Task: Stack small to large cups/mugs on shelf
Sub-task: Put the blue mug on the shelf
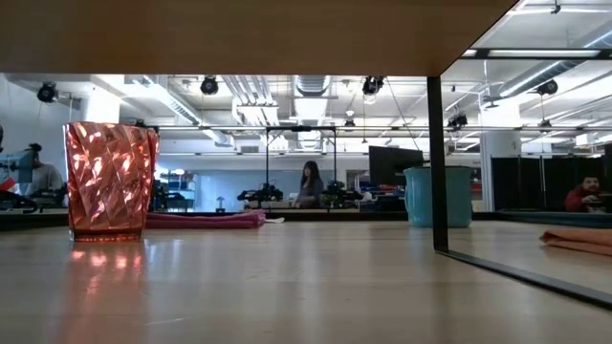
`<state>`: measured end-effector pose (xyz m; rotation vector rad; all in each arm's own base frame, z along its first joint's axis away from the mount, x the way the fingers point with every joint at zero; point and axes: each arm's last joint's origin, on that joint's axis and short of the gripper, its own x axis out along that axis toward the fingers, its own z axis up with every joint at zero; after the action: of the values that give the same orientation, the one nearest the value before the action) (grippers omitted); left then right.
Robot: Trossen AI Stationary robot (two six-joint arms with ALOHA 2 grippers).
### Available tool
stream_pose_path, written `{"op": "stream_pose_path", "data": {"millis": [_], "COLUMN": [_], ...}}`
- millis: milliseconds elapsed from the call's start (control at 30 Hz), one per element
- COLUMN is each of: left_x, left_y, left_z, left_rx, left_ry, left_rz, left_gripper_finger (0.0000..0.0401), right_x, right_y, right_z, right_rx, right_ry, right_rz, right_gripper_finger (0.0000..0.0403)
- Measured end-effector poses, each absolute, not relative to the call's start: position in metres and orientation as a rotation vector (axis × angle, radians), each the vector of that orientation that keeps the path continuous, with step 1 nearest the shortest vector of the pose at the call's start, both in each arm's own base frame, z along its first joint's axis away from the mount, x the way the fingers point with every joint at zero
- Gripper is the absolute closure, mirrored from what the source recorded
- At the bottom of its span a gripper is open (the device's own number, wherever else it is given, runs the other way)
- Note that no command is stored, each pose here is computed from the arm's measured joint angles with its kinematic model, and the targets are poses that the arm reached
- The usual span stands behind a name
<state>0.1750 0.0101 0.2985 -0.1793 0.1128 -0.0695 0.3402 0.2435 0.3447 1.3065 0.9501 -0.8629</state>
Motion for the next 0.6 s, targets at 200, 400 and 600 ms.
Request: {"op": "stream_pose_path", "data": {"millis": [200, 400, 600], "left_x": [0.190, 0.199, 0.215], "left_y": [0.011, 0.012, 0.013], "left_z": [0.295, 0.303, 0.324], "left_rx": [-0.197, -0.199, -0.192], "left_ry": [0.173, 0.189, 0.323], "left_rz": [-0.064, -0.062, -0.061], "left_gripper_finger": [0.0251, 0.0251, 0.0251], "right_x": [0.333, 0.323, 0.309], "right_y": [0.241, 0.233, 0.209], "right_z": [0.354, 0.362, 0.393], "right_rx": [1.282, 1.201, 1.143], "right_ry": [0.863, 0.771, 0.617], "right_rz": [-0.869, -0.906, -0.863], "right_gripper_finger": [0.0245, 0.0243, 0.0243]}}
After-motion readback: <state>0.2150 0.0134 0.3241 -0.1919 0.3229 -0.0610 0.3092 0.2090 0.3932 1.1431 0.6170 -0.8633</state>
